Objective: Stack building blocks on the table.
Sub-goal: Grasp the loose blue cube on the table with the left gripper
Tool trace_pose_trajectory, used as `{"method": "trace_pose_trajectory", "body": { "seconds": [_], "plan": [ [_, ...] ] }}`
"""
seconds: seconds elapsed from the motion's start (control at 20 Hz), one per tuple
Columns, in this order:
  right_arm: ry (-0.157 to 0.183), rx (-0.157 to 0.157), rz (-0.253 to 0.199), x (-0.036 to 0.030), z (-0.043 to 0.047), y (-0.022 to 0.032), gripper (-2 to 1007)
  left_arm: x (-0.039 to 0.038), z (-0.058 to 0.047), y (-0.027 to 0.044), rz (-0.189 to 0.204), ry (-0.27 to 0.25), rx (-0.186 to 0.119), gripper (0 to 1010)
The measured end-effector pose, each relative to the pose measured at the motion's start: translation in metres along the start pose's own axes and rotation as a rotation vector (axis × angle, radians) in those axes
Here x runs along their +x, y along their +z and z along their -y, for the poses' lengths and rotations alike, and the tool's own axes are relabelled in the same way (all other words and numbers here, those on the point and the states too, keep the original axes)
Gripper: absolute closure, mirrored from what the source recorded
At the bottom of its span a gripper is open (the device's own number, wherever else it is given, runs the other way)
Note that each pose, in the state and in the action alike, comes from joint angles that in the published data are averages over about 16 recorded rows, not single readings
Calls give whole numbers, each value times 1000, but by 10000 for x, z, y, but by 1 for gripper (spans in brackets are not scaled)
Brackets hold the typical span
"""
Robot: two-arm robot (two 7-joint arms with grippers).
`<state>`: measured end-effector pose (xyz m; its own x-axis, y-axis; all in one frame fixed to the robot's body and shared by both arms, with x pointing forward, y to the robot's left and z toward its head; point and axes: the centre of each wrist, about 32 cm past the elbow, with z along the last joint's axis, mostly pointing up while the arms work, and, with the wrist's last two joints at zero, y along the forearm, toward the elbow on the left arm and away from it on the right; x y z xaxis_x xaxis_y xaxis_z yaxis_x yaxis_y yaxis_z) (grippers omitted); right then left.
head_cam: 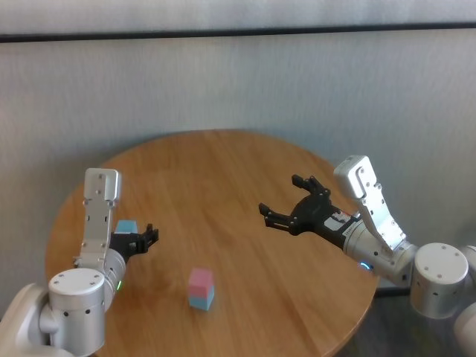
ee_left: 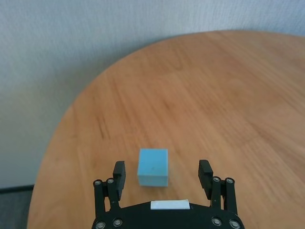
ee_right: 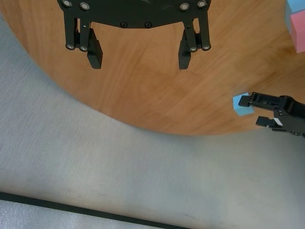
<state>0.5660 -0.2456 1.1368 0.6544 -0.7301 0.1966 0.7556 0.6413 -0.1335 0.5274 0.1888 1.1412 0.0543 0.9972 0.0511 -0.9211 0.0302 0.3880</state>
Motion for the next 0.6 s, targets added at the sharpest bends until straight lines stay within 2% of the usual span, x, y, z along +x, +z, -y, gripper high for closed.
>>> {"method": "trace_pose_trajectory", "body": {
  "seconds": [0.6],
  "plan": [
    [0, 0, 0, 0, 0, 0, 0, 46, 91, -1, 6, -11, 0, 7]
  ]
}}
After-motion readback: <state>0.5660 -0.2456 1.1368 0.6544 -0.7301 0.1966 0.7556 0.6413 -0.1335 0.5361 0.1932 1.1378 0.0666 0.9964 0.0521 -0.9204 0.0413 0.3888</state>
